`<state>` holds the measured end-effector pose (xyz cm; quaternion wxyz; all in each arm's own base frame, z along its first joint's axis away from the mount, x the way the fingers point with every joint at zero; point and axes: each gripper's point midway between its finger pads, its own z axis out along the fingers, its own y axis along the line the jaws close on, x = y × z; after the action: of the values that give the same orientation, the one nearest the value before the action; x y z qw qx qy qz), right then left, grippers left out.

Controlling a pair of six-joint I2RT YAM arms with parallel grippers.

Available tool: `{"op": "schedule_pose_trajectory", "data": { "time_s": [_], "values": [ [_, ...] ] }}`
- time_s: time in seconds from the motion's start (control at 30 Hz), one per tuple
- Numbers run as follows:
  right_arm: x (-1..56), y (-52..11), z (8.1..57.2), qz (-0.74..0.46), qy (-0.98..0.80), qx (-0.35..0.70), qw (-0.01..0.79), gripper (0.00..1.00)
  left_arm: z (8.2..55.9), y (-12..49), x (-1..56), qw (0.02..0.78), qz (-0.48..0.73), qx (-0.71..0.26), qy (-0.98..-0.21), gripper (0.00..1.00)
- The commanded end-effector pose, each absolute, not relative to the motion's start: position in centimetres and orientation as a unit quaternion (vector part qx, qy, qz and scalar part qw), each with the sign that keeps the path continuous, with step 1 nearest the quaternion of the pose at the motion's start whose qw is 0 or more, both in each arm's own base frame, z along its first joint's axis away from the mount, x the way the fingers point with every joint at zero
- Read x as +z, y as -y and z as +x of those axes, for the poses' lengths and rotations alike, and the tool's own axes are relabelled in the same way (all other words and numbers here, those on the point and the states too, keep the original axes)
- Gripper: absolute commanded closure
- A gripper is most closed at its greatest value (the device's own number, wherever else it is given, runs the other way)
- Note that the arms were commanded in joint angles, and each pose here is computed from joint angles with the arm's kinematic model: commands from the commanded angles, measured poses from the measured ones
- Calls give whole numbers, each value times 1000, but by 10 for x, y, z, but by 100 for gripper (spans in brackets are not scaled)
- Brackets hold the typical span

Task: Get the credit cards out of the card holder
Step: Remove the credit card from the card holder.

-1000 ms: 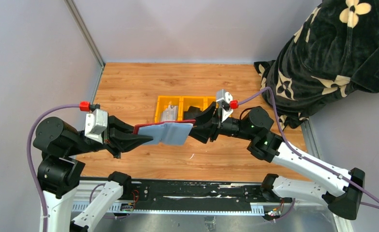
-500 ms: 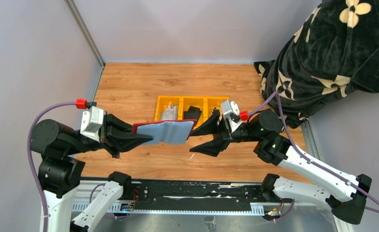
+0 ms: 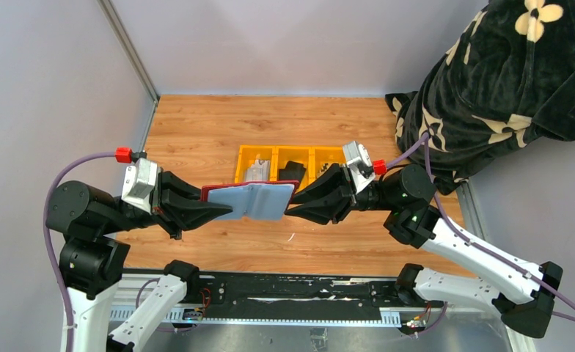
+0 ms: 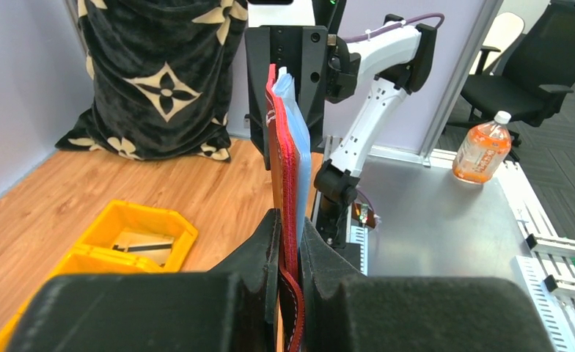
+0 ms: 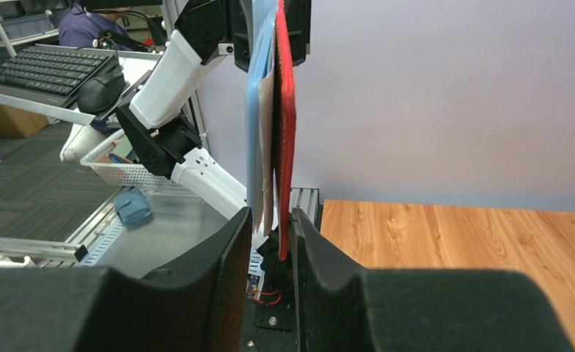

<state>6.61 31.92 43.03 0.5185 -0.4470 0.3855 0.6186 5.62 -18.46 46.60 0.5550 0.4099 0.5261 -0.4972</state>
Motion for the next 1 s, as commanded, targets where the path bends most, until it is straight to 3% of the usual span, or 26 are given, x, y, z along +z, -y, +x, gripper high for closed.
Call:
{"op": "schedule_pose_trajectory", "data": {
  "time_s": [0.0,0.4,0.57,0.63,0.77,0.97],
  "values": [
    [456,-317,63,-429,-362,631,535,70,54,185,469,559,413,-499,-518,100],
    [461,-324,69,-419,-373,635,531,88,52,185,472,558,409,-505,-516,100],
    [464,-334,67,-424,-371,640,523,90,51,186,475,553,405,-514,-515,100],
    [466,-337,64,-428,-369,642,518,85,51,186,474,553,405,-514,-516,100],
    [467,-341,62,-423,-374,642,518,62,52,186,474,553,404,-514,-516,100],
    [466,-345,64,-403,-390,650,513,45,52,185,471,555,406,-509,-517,100]
  ]
}}
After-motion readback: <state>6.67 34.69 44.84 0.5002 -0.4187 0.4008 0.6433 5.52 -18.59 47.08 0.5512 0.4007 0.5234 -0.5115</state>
